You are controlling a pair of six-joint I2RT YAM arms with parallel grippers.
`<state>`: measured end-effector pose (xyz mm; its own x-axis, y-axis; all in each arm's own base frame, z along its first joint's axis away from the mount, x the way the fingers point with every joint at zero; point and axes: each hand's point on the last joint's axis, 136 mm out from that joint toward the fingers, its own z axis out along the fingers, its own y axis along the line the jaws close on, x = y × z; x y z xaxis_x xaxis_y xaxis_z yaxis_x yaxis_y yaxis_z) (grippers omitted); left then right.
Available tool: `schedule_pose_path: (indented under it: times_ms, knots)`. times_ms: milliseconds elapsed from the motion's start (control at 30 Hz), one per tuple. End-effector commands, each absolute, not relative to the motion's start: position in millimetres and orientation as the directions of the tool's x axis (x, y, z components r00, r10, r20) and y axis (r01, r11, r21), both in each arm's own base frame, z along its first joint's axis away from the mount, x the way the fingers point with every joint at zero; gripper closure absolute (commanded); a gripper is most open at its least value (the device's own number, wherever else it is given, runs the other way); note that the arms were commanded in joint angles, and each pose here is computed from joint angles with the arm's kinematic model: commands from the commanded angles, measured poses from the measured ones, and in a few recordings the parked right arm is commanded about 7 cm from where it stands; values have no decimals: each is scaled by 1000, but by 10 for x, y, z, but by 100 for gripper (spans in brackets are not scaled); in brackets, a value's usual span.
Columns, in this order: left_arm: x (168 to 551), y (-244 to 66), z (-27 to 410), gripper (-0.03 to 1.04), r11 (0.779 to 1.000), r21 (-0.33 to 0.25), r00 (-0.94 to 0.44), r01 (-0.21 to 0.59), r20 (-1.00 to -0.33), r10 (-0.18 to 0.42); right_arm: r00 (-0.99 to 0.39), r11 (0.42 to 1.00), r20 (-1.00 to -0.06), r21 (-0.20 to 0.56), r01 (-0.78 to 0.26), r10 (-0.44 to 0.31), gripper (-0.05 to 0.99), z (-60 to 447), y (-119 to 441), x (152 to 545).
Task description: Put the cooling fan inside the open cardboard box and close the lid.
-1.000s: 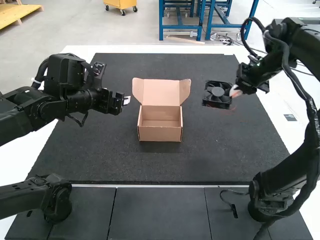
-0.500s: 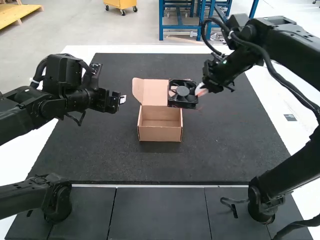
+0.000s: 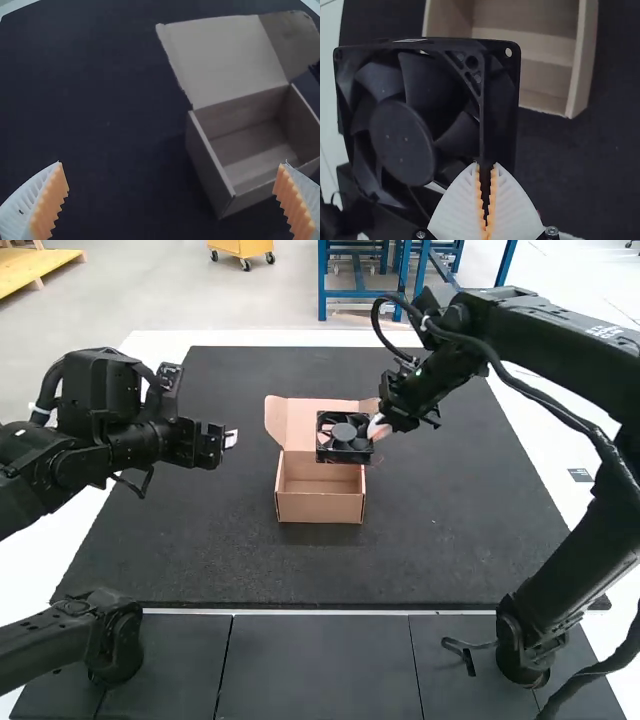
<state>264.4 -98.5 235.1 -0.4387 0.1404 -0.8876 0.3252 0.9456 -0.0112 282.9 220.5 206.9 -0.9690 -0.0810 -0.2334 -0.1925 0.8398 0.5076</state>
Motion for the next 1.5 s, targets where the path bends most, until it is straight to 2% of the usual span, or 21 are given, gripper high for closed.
schedule_pose_path:
  times_ms: [0, 433, 567, 1067, 1467]
  knots:
    - [2597, -963, 2426, 4, 946, -12, -418, 325, -899, 132, -957, 807, -272, 541, -236, -98, 96, 2245, 2393, 2880]
    - [2454, -950, 2431, 4, 939, -19, -424, 345, -895, 137, -950, 810, -277, 518, -274, -145, 96, 1980, 2683, 3135]
    - [2369, -1026, 2426, 4, 918, -43, -429, 393, -892, 141, -949, 814, -281, 512, -274, -143, 96, 1894, 2718, 3217]
    - [2145, -1151, 2444, 4, 880, -59, -414, 471, -896, 161, -952, 835, -266, 480, -270, -155, 96, 1517, 2787, 3454]
    - [2108, -1150, 2444, 4, 878, -61, -413, 475, -896, 161, -954, 842, -243, 466, -273, -175, 96, 1271, 2830, 3536]
